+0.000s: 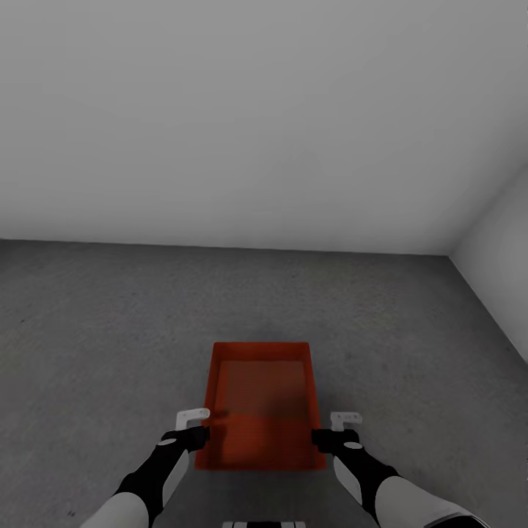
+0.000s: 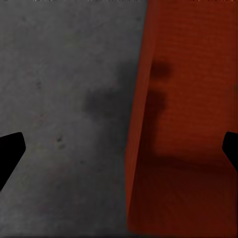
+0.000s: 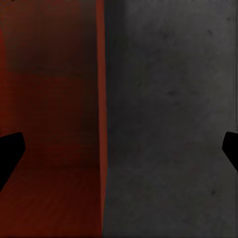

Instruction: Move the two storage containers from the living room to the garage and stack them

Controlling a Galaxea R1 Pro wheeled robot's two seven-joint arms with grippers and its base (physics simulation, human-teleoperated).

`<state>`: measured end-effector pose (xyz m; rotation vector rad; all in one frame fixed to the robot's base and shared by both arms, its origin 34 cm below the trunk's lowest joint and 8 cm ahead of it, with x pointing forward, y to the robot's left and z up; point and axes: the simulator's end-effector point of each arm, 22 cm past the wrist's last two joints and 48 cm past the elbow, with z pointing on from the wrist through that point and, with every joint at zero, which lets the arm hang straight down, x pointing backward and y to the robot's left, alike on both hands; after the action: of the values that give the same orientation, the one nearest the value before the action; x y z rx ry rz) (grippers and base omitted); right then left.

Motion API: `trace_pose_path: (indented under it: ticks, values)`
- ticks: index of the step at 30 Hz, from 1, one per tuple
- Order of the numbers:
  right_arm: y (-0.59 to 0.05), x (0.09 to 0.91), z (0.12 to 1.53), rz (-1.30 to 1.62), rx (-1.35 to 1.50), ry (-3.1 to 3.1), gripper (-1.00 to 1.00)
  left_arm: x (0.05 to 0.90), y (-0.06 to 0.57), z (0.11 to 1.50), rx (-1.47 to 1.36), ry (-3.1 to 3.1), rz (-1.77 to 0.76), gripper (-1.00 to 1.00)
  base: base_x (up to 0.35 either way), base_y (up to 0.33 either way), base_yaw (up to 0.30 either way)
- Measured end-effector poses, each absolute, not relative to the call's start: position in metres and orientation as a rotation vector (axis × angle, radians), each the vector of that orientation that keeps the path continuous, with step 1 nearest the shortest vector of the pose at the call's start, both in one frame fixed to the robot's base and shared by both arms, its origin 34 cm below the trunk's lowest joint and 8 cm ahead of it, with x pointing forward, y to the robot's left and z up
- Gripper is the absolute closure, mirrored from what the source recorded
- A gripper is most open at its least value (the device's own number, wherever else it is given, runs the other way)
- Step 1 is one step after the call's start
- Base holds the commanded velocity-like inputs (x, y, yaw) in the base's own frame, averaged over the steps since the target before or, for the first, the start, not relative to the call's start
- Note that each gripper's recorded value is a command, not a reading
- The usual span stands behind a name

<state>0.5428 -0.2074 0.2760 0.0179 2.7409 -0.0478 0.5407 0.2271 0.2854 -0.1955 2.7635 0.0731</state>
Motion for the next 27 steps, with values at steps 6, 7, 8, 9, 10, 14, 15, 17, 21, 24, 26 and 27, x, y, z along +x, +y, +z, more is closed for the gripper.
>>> trace_pose_path:
  ticks: [6, 7, 8, 9, 10, 14, 15, 17, 21, 24, 26, 27]
  values:
    - [-0.207, 0.545, 0.288, -0.048, 0.017, 2.742, -1.0, 0.543, 0.226, 0.298, -0.195, 2.763, 0.073, -1.0, 0.0, 0.0, 0.0]
    - [-0.207, 0.545, 0.29, -0.048, 0.017, 2.743, -1.0, 0.543, 0.226, 0.3, -0.195, 2.763, 0.073, -1.0, 0.0, 0.0, 0.0]
    - [-0.207, 0.545, 0.292, -0.048, 0.018, 2.744, -1.0, 0.544, 0.226, 0.302, -0.195, 2.763, 0.072, -1.0, 0.0, 0.0, 0.0]
    - [-0.207, 0.545, 0.294, -0.047, 0.018, 2.744, -1.0, 0.544, 0.226, 0.304, -0.195, 2.763, 0.072, -1.0, 0.0, 0.0, 0.0]
    - [-0.207, 0.546, 0.296, -0.047, 0.019, 2.745, -1.0, 0.544, 0.226, 0.306, -0.195, 2.763, 0.072, -1.0, 0.0, 0.0, 0.0]
    - [-0.207, 0.547, 0.305, -0.047, 0.018, 2.743, -1.0, 0.546, 0.226, 0.315, -0.195, 2.762, 0.073, -1.0, 0.0, 0.0, 0.0]
    - [-0.207, 0.548, 0.307, -0.047, 0.018, 2.741, -1.0, 0.546, 0.226, 0.317, -0.195, 2.763, 0.073, -1.0, 0.0, 0.0, 0.0]
    - [-0.207, 0.549, 0.311, -0.047, 0.018, 2.74, -1.0, 0.547, 0.226, 0.321, -0.194, 2.763, 0.073, -1.0, 0.0, 0.0, 0.0]
    - [-0.207, 0.551, 0.319, -0.048, 0.019, 2.739, -1.0, 0.548, 0.226, 0.329, -0.195, 2.762, 0.073, -1.0, 0.0, 0.0, 0.0]
    - [-0.208, 0.552, 0.325, -0.048, 0.02, 2.738, -1.0, 0.55, 0.226, 0.335, -0.195, 2.761, 0.072, -1.0, 0.0, 0.0, 0.0]
    - [-0.208, 0.552, 0.33, -0.048, 0.02, 2.738, -1.0, 0.551, 0.227, 0.339, -0.196, 2.76, 0.072, -1.0, 0.0, 0.0, 0.0]
    - [-0.208, 0.553, 0.332, -0.048, 0.02, 2.738, -1.0, 0.551, 0.227, 0.341, -0.196, 2.758, 0.072, -1.0, 0.0, 0.0, 0.0]
